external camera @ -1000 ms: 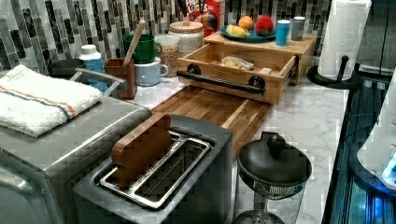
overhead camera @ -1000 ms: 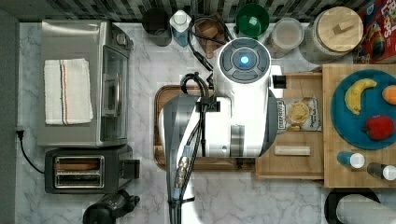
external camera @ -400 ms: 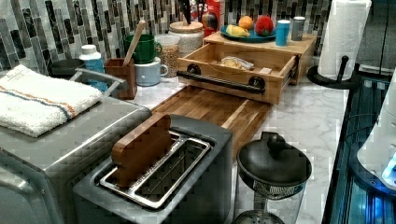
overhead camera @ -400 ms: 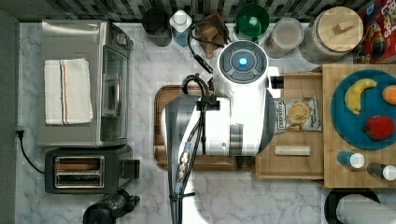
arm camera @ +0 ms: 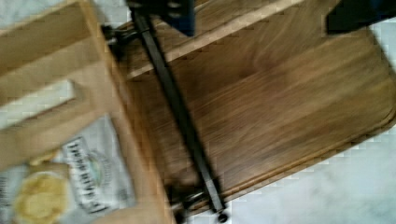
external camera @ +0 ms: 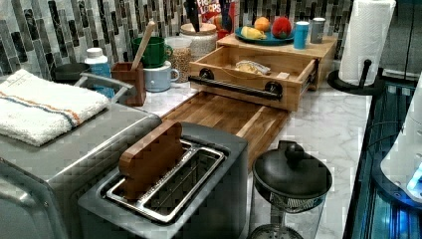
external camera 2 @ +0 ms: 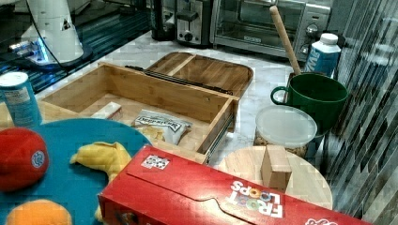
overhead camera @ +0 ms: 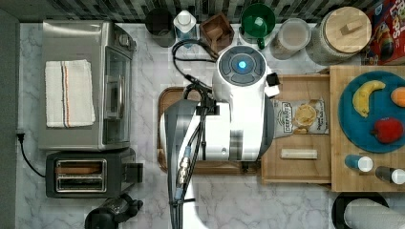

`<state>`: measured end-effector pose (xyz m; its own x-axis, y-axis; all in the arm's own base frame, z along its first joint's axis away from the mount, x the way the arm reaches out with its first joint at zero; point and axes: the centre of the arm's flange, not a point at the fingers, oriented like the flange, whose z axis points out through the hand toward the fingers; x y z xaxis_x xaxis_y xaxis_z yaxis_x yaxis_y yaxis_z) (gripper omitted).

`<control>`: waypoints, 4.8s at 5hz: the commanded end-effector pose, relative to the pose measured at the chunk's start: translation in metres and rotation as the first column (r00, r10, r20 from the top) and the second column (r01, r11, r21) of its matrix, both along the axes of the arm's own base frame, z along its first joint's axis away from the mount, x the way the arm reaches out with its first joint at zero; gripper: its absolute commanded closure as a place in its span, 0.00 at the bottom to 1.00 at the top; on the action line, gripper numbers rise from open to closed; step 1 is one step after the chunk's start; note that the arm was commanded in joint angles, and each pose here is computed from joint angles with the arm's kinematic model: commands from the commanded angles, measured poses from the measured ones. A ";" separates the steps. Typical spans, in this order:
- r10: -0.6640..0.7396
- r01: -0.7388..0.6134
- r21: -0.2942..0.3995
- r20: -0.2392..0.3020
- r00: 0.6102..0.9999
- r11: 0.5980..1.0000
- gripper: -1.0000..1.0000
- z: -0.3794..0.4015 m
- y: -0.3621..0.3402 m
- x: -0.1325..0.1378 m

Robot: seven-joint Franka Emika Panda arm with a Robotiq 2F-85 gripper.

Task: Close the drawer.

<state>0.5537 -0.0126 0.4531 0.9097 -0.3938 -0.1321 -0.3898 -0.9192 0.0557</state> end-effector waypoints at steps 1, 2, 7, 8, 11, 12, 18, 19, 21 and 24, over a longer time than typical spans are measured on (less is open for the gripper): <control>0.370 -0.373 0.037 0.079 0.926 0.927 1.00 -0.002 0.079 -0.045; 0.414 -0.414 -0.013 0.068 0.908 0.910 1.00 -0.025 0.083 -0.054; 0.499 -0.488 -0.180 0.017 0.866 0.854 1.00 -0.145 0.070 -0.073; 0.500 -0.491 -0.188 0.002 0.866 0.851 1.00 -0.159 0.066 -0.067; 0.508 -0.490 -0.207 0.041 0.860 0.847 1.00 -0.169 0.037 -0.059; 0.522 -0.501 -0.219 0.045 0.852 0.837 1.00 -0.171 0.021 -0.046; 0.528 -0.512 -0.218 0.022 0.849 0.831 1.00 -0.165 -0.119 -0.033; 0.536 -0.518 -0.227 0.024 0.844 0.825 1.00 -0.165 -0.168 -0.038; 0.511 -0.489 -0.236 0.040 0.859 0.840 1.00 -0.165 -0.245 -0.054; 0.518 -0.495 -0.244 0.037 0.854 0.834 1.00 -0.160 -0.345 -0.064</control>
